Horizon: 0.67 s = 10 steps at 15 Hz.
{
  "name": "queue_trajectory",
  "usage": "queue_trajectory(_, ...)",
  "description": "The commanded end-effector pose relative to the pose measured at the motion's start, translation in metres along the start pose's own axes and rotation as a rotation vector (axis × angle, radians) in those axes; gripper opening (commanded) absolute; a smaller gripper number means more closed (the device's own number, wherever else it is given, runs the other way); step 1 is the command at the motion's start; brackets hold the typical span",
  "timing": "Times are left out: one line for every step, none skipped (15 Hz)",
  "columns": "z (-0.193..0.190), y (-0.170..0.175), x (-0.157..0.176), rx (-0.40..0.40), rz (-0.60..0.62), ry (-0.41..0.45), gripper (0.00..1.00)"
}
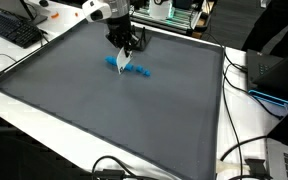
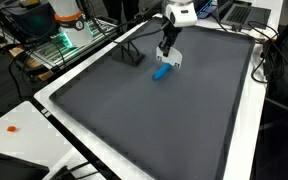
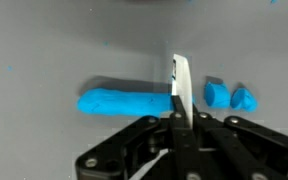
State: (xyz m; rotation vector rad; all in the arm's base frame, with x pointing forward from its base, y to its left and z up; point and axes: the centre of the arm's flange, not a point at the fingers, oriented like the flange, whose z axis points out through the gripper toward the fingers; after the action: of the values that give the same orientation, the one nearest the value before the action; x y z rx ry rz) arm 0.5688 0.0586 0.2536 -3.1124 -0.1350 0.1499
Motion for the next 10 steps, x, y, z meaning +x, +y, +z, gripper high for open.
queue_trajectory(0.024,0.007,0.003,-0.003,-0.022,-0.004,0.01)
queue_trajectory(0.026,0.008,0.003,-0.002,-0.024,-0.007,0.01)
queue_trajectory(0.028,0.008,0.003,-0.003,-0.025,-0.008,0.01)
queue_trajectory(0.03,0.008,0.003,-0.004,-0.026,-0.01,0.01)
queue_trajectory(0.032,0.008,0.003,-0.004,-0.027,-0.014,0.01)
queue_trajectory(0.033,0.008,0.004,-0.003,-0.028,-0.017,0.01)
queue_trajectory(0.035,0.008,0.004,-0.004,-0.027,-0.021,0.01)
queue_trajectory(0.036,0.008,0.004,0.0,-0.026,-0.026,0.01)
queue_trajectory(0.037,0.007,0.003,0.011,-0.018,-0.037,0.01)
queue_trajectory(0.035,0.006,0.003,0.018,-0.01,-0.042,0.01)
